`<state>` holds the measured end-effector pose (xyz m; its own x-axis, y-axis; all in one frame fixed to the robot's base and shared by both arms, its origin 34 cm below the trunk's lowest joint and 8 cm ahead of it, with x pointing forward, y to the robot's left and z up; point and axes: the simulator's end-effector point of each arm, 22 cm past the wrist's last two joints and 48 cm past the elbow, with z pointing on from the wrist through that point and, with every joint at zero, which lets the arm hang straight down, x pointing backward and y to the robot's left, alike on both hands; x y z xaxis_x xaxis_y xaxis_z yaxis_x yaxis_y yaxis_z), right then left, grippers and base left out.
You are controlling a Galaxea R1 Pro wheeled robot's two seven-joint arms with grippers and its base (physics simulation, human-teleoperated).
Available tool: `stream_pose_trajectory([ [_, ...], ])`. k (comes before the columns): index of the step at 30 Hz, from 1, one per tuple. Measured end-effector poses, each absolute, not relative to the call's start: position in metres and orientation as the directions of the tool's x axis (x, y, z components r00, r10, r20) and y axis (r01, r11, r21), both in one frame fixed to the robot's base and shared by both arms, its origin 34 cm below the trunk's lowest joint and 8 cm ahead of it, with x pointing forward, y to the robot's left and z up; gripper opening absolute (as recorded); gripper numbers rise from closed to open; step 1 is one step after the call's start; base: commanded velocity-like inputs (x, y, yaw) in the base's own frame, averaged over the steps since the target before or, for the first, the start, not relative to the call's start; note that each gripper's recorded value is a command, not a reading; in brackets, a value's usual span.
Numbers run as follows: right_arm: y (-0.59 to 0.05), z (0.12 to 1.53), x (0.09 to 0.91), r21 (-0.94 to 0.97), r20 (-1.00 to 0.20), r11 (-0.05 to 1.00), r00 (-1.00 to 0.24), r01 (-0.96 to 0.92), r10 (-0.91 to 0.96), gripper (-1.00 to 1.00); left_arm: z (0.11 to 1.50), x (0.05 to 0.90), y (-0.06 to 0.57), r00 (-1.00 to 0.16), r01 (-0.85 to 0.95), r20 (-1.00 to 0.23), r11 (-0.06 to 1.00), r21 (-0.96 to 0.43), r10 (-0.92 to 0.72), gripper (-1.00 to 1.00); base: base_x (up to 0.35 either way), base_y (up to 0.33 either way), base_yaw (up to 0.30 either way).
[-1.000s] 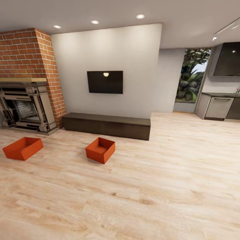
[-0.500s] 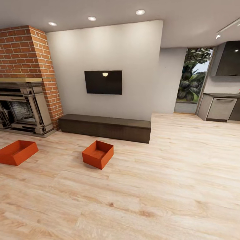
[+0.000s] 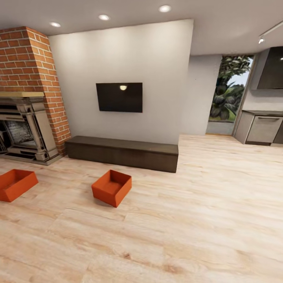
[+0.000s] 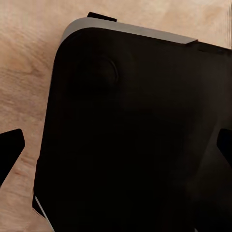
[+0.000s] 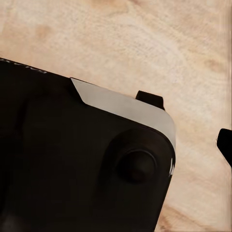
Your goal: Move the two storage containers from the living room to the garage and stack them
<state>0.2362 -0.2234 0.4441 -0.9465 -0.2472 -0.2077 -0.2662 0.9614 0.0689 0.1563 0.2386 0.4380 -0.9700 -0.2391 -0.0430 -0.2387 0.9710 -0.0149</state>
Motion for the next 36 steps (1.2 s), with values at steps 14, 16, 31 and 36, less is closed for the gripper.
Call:
stream_pose_trajectory([
  [14, -0.2237, 0.4441, 0.2359, 0.068, -0.207, 0.963, -0.948, -0.262, -0.243, 1.0, 0.438, 0.1563, 0.2385, -0.97, -0.238, -0.043, 0.971, -0.015, -0.238, 1.0, 0.321, -0.079, -0.222],
  [16, -0.2236, 0.4441, 0.2358, 0.068, -0.207, 0.962, -0.947, -0.263, -0.244, 1.0, 0.438, 0.1563, 0.2385, -0.97, -0.238, -0.043, 0.971, -0.015, -0.238, 1.0, 0.321, -0.079, -0.245],
  [31, -0.2242, 0.4442, 0.236, 0.071, -0.208, 0.96, -0.945, -0.27, -0.251, 1.0, 0.438, 0.1558, 0.2384, -0.97, -0.239, -0.041, 0.971, -0.015, -0.24, 1.0, 0.318, -0.089, -0.083],
  [36, -0.2246, 0.4441, 0.2359, 0.069, -0.208, 0.96, -0.945, -0.273, -0.254, 1.0, 0.438, 0.1555, 0.2384, -0.97, -0.239, -0.04, 0.971, -0.015, -0.24, 1.0, 0.308, -0.113, -0.001],
])
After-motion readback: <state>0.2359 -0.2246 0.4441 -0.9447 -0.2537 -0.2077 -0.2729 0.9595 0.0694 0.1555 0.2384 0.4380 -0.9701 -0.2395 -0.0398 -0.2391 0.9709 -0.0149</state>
